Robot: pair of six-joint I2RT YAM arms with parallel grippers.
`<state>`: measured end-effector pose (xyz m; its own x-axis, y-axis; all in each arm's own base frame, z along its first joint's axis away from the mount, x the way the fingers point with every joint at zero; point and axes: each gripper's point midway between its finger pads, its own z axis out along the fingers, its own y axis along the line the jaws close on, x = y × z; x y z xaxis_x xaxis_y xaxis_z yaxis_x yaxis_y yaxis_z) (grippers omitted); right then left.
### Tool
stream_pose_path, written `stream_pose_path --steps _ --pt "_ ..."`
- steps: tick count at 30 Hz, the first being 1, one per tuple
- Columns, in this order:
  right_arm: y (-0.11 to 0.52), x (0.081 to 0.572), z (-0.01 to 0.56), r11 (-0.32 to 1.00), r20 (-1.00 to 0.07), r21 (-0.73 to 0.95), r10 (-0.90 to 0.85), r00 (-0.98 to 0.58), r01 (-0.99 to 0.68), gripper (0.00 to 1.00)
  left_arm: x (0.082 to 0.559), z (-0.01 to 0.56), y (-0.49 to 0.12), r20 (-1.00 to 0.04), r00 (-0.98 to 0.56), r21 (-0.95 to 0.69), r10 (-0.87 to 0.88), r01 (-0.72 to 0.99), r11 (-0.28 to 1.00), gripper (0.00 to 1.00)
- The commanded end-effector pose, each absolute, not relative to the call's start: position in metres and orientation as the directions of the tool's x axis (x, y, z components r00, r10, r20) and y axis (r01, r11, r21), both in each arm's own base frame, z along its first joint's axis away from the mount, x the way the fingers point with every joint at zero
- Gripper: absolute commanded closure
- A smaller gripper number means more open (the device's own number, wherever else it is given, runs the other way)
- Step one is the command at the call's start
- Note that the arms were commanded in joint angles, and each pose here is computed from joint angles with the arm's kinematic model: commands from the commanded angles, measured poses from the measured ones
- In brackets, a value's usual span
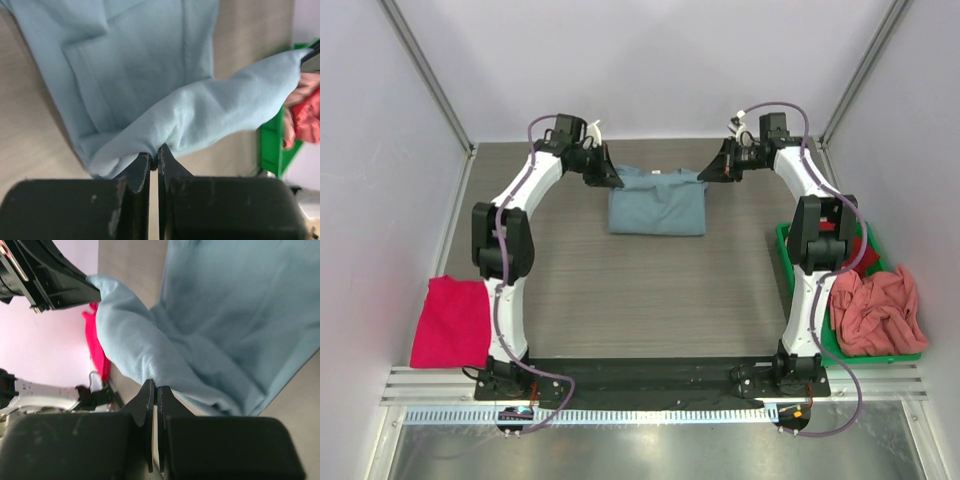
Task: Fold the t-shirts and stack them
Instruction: Fold the tshirt
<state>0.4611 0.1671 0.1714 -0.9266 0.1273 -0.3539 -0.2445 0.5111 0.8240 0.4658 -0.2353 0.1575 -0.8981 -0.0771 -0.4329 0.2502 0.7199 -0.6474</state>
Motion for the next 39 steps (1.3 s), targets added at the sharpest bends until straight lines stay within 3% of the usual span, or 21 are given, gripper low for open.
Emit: stream_pose_path --steps 1,9,10,11,12,14,15,16,20,24,29,39 --pt "0.159 0.504 0.188 0.537 -0.472 0.778 0.154 -0.868 -0.327 0.99 0.516 0.176 -0.232 -0.588 -0.805 -0.565 -0.079 0.339 0.752 1.0" --pt "0.158 0.585 0.158 0.57 -0.566 0.735 0.216 -0.796 -0.368 0.99 0.613 0.165 -0.229 -0.773 -0.628 -0.406 -0.09 0.38 0.831 0.98" --pt "0.159 0.595 0.151 0.579 -0.57 0.731 0.225 -0.791 -0.362 0.98 0.624 0.169 -0.23 -0.801 -0.591 -0.389 -0.099 0.387 0.836 0.93" --pt "0.158 0.61 0.169 0.587 -0.627 0.699 0.229 -0.744 -0.409 0.88 0.632 0.171 -0.227 -0.821 -0.562 -0.362 -0.1 0.378 0.852 0.84" --pt "0.158 0.622 0.15 0.608 -0.625 0.692 0.237 -0.744 -0.388 0.77 0.639 0.171 -0.229 -0.837 -0.538 -0.344 -0.099 0.377 0.86 0.54" --pt "0.16 0.632 0.168 0.629 -0.691 0.641 0.223 -0.688 -0.44 0.53 0.649 0.179 -0.228 -0.868 -0.488 -0.303 -0.092 0.373 0.877 0.37" --pt "0.164 0.632 0.17 0.626 -0.694 0.639 0.22 -0.686 -0.447 0.5 0.652 0.184 -0.225 -0.886 -0.459 -0.259 -0.065 0.375 0.89 0.27" --pt "0.164 0.629 0.181 0.616 -0.703 0.637 0.218 -0.677 -0.463 0.48 0.652 0.194 -0.224 -0.896 -0.44 -0.243 -0.061 0.369 0.897 0.25" --pt "0.162 0.61 0.218 0.582 -0.731 0.623 0.195 -0.654 -0.523 0.44 0.641 0.225 -0.202 -0.903 -0.425 -0.207 -0.062 0.302 0.931 0.2" --pt "0.164 0.592 0.233 0.557 -0.723 0.636 0.189 -0.664 -0.534 0.46 0.61 0.2 -0.19 -0.825 -0.564 -0.266 -0.039 0.327 0.907 0.24" --pt "0.175 0.571 0.197 0.529 -0.624 0.712 0.176 -0.761 -0.462 0.48 0.577 0.16 -0.194 -0.671 -0.736 -0.496 -0.096 0.348 0.796 0.19" --pt "0.186 0.565 0.139 0.579 -0.548 0.721 0.138 -0.825 -0.382 0.5 0.582 0.104 -0.189 -0.517 -0.834 -0.688 -0.193 0.27 0.674 0.19"
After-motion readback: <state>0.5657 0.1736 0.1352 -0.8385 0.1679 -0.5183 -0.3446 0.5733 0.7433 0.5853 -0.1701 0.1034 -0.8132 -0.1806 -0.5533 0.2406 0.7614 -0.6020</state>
